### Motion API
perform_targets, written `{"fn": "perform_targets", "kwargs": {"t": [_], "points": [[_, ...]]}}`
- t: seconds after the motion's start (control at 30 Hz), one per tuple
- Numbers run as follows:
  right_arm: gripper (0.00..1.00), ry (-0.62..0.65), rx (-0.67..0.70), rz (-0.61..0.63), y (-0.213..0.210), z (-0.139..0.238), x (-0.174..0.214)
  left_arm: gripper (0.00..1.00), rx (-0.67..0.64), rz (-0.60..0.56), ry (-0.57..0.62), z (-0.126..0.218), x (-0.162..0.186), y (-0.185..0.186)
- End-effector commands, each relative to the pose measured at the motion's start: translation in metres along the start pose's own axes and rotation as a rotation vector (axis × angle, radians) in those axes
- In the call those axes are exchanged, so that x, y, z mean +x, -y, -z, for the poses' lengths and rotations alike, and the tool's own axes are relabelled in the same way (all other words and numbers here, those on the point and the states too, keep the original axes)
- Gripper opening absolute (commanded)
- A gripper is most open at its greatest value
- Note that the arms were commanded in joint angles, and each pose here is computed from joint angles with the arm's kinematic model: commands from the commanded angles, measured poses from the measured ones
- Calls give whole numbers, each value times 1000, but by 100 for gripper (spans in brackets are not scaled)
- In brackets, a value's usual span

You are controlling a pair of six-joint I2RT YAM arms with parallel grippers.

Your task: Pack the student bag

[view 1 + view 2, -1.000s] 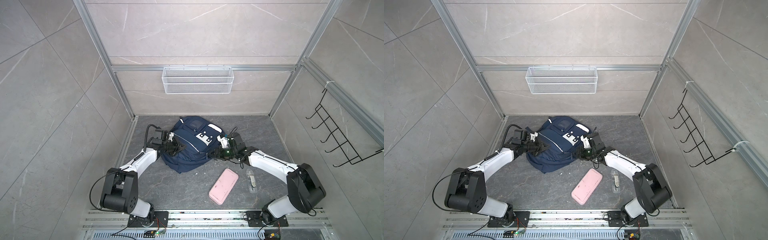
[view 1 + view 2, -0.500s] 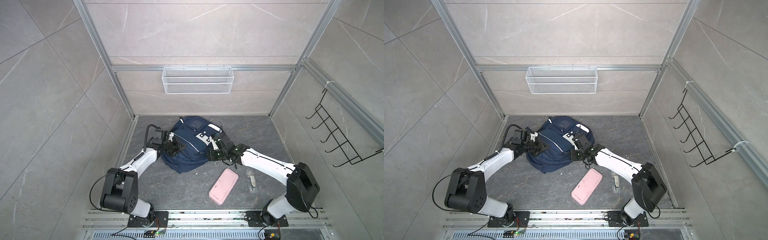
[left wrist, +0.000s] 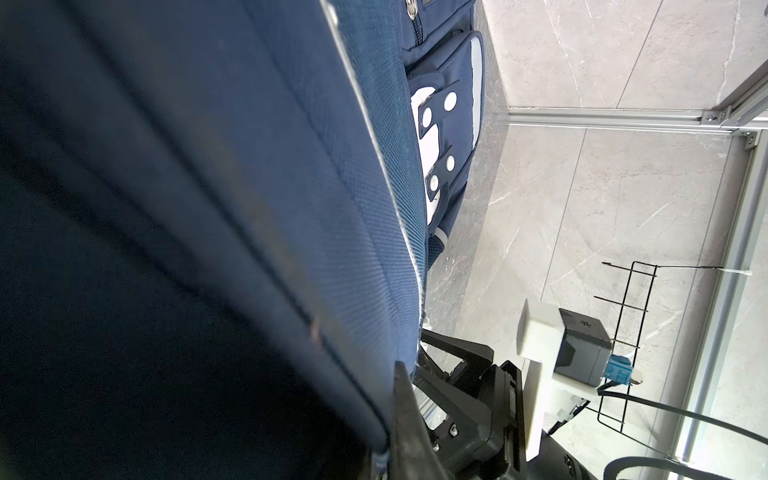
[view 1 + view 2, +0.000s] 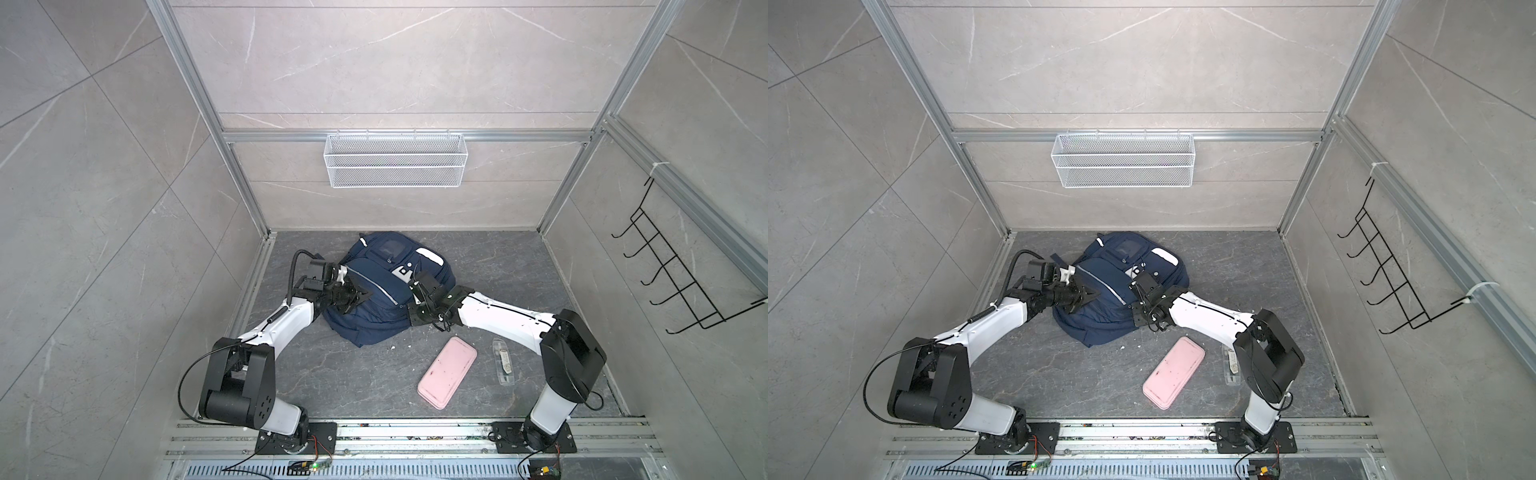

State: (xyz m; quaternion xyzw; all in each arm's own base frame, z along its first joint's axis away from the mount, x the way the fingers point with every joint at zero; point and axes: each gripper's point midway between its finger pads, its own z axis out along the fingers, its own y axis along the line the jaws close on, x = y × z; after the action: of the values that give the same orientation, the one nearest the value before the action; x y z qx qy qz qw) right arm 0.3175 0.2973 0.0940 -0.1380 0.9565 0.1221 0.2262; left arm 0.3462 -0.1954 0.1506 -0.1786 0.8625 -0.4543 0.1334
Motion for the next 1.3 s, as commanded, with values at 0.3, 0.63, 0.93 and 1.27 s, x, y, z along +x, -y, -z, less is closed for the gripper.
{"fn": "perform_targets", "kwargs": {"t": [0.3,0.63,0.93,1.27], "points": [[40,-42,95,71,0,-18,3,0,93,-92,37,13,-7,36],[21,-50,154,119,4,-18,7,0,91,-90,40,11,-10,38],[7,-39,181,135,7,-9,10,0,89,-92,37,9,-12,39],[0,4,90,185,-10,22,4,0,101,-81,51,5,-20,44]]}}
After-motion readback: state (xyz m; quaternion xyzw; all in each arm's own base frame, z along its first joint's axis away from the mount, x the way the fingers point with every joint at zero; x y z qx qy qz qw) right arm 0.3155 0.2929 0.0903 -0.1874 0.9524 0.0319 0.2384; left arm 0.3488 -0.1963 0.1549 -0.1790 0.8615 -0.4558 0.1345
